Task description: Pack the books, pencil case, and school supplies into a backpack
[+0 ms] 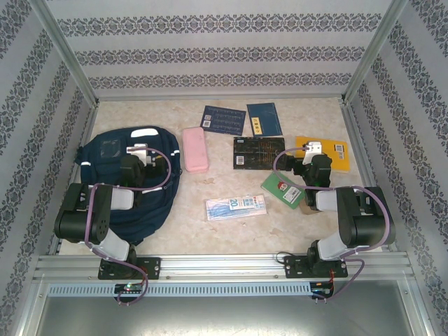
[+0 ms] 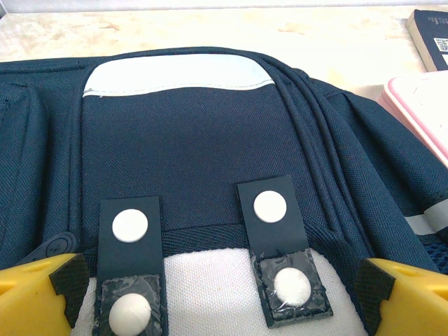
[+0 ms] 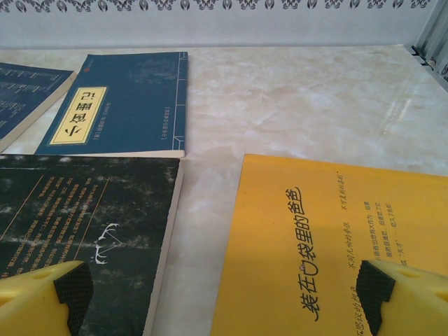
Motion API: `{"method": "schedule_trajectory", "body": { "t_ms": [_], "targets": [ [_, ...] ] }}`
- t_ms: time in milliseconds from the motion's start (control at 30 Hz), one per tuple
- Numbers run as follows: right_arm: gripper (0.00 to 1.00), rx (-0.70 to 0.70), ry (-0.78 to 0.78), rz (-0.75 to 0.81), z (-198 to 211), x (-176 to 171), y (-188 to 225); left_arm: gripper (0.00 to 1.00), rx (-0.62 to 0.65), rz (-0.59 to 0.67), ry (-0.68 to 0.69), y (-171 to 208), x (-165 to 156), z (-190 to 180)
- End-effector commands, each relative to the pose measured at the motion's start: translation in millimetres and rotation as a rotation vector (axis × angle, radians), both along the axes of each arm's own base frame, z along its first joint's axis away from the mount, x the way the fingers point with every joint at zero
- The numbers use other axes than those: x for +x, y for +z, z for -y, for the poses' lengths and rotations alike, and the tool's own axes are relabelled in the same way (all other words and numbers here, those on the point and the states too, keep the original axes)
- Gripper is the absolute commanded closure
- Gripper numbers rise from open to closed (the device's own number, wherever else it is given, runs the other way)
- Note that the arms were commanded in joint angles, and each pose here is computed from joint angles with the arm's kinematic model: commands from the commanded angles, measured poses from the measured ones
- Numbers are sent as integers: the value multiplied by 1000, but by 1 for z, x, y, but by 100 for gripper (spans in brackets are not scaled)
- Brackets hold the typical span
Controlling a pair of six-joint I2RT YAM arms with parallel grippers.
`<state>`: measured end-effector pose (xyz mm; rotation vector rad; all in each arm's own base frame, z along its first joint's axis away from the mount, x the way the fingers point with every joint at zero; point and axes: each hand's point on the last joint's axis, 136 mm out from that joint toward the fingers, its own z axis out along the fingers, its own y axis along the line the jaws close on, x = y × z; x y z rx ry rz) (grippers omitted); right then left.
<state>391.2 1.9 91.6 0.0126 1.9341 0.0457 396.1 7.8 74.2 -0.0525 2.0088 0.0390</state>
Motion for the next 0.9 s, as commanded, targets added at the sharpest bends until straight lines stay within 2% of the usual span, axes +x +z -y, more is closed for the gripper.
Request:
{"method": "schedule_trajectory", "body": {
  "t_ms": [0, 167, 300, 367, 433, 533, 633, 767, 867],
  "targets": [
    [2, 15, 5, 43, 0, 7, 14, 0, 20, 1, 49, 20, 6, -11],
    [2, 20, -81, 66, 13, 4, 29, 0, -1, -89, 231, 61, 7, -36],
    [2, 24, -139, 46, 22, -3, 56, 0, -117, -108, 311, 103, 1, -38],
    [2, 104, -252, 93, 36, -9, 74, 0, -196, -163, 382, 114, -8, -41],
    [2, 217, -349, 119, 47, -17, 88, 0, -238, -230, 341, 116, -12, -30],
    [2, 323, -292, 122, 33, -18, 103, 0, -311, -303, 294, 113, -23, -13],
    [2, 394, -210, 35, 12, -14, 112, 0, -373, -343, 256, 105, -35, 0],
    [2, 416, -152, -77, -15, -16, 119, 5, -431, -396, 208, 91, -51, 15],
    [2, 380, -68, -128, -49, -22, 121, 10, -459, -467, 171, 75, -63, 28]
  ]
}}
